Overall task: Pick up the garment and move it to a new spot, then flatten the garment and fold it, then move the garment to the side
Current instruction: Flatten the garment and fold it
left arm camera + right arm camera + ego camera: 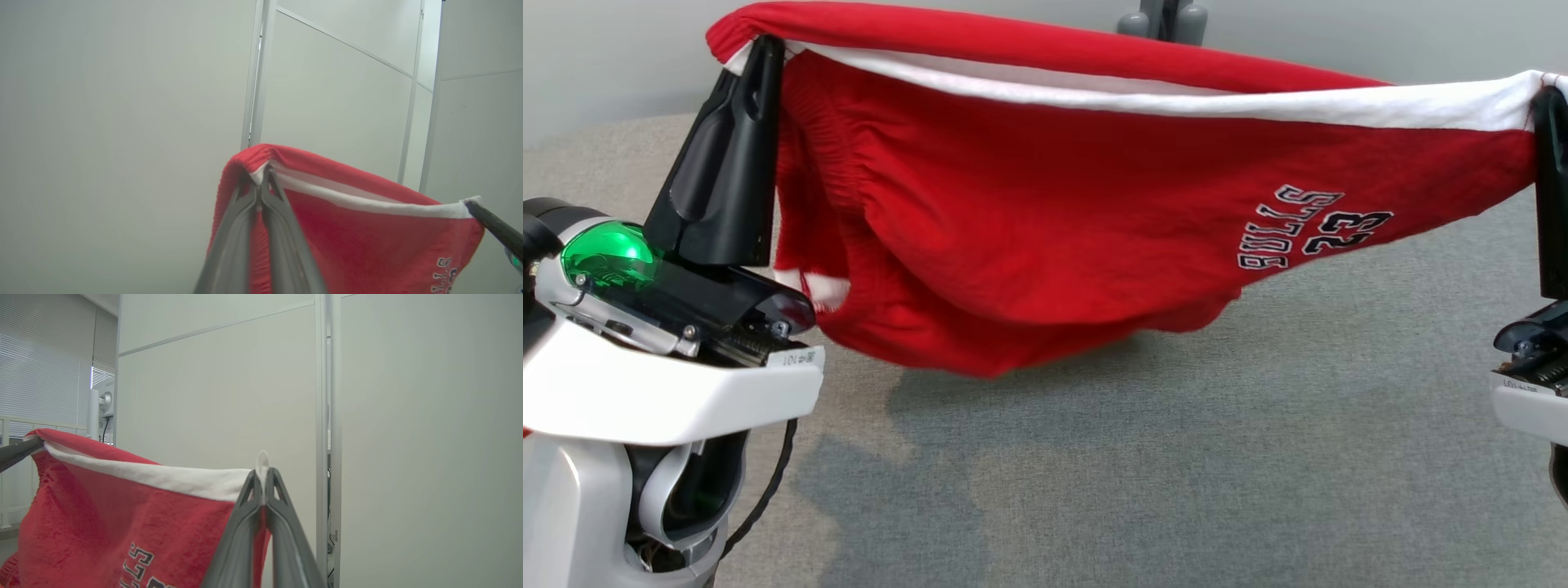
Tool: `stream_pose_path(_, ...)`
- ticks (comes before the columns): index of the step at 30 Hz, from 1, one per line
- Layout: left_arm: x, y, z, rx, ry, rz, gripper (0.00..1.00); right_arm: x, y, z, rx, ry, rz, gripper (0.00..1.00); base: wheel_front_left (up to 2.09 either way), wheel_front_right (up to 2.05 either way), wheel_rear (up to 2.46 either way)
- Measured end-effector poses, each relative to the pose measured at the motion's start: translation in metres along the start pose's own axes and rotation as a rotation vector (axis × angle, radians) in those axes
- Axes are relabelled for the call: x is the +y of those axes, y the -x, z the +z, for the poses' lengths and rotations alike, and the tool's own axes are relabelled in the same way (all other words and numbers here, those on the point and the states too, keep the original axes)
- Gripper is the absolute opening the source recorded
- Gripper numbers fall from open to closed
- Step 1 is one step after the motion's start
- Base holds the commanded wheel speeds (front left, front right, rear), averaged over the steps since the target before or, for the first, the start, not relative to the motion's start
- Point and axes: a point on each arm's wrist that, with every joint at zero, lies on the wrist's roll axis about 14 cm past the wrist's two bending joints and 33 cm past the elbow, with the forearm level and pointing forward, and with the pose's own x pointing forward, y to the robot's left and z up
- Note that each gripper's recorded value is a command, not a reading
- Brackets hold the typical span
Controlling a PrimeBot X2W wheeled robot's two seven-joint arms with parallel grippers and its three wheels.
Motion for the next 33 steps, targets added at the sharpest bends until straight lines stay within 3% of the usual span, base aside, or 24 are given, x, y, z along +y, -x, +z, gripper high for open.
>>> stream_pose_path(9,-0.008,-0.006,-0.009,0.038,-0.016,-0.031,0.0,-0.005,0.003,-0.003,0.025,-0.008,-0.03,0.0,0.0,0.0,0.0)
stream_pose_path(15,-0.008,-0.03,-0.028,0.071,-0.012,-0.066,0.0,-0.02,-0.015,-0.018,0.048,-0.005,-0.035,0.0,0.0,0.0,0.0)
stream_pose_path(21,0.011,-0.099,-0.068,0.129,-0.029,-0.082,0.0,-0.048,-0.075,-0.047,0.08,0.028,-0.01,0.0,0.0,0.0,0.0)
stream_pose_path(26,0.041,-0.15,-0.086,0.144,-0.071,-0.017,0.0,-0.067,-0.122,-0.071,0.116,0.057,-0.013,0.0,0.0,0.0,0.0)
stream_pose_path(33,0.071,-0.19,-0.098,0.124,-0.107,0.053,0.0,-0.08,-0.172,-0.087,0.12,0.063,-0.053,0.0,0.0,0.0,0.0)
